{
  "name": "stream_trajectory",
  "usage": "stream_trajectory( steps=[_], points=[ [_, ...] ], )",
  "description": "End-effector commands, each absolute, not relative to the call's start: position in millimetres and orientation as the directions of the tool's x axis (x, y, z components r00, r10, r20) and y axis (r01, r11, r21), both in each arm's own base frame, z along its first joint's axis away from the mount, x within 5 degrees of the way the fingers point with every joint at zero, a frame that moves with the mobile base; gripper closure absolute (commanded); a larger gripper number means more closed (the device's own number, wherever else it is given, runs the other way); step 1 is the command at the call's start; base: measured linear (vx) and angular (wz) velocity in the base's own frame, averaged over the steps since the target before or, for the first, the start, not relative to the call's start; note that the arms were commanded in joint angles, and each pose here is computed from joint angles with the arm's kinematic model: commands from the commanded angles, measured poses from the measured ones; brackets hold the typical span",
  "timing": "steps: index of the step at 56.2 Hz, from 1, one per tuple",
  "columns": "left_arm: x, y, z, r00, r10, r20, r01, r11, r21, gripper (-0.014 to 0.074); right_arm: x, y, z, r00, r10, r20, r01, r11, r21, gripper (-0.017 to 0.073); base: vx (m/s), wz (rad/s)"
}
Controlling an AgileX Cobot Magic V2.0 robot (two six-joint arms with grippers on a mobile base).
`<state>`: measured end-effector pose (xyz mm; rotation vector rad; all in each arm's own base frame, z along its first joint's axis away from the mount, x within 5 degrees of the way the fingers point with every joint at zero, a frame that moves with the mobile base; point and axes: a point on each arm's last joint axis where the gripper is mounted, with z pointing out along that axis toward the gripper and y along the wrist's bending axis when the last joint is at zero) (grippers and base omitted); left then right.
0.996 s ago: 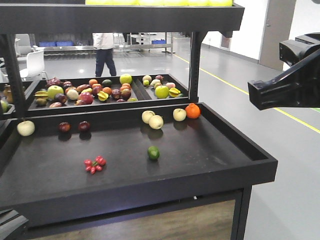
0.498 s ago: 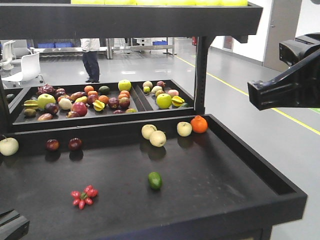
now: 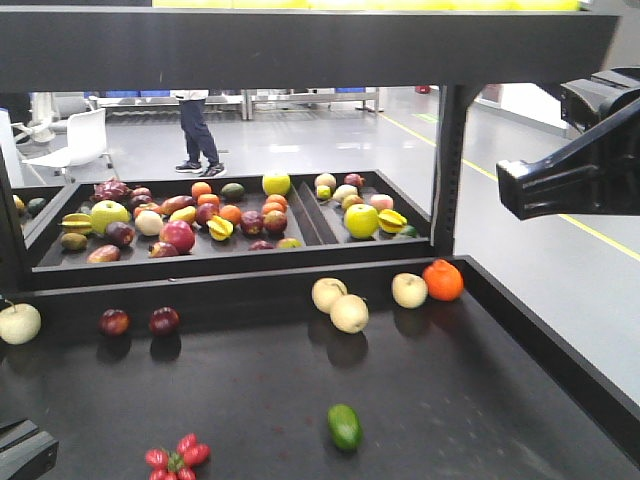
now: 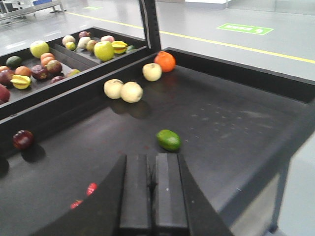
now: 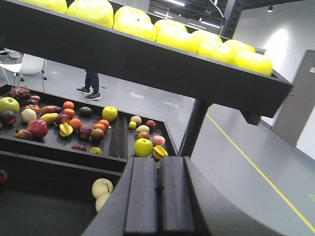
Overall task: Pick snacks and fruit into basket
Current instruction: 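Drive the base to the black fruit display stand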
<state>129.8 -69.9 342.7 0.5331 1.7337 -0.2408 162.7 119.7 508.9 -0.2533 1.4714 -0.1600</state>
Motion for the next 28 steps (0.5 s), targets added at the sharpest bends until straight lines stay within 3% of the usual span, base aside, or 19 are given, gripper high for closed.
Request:
stream_trajectory(
  steps=[1,28],
  points=[
    [129.3,-72.5,359.3,-0.06,0.161,-0.985,0.484,0.868,0.113,0.0599,157.6,111.7,525.6,0.182,-0.27,-0.945,-0.016,0.961,-0.278,0.0566,0.31,0.14],
    [129.3,-72.5,359.3,-0.06,0.161,-0.985,0.484,0.868,0.113,0.0599,157.6,111.7,525.6,0.182,-0.269,-0.946,-0.017,0.961,-0.276,0.0566,0.25,0.17]
  ],
)
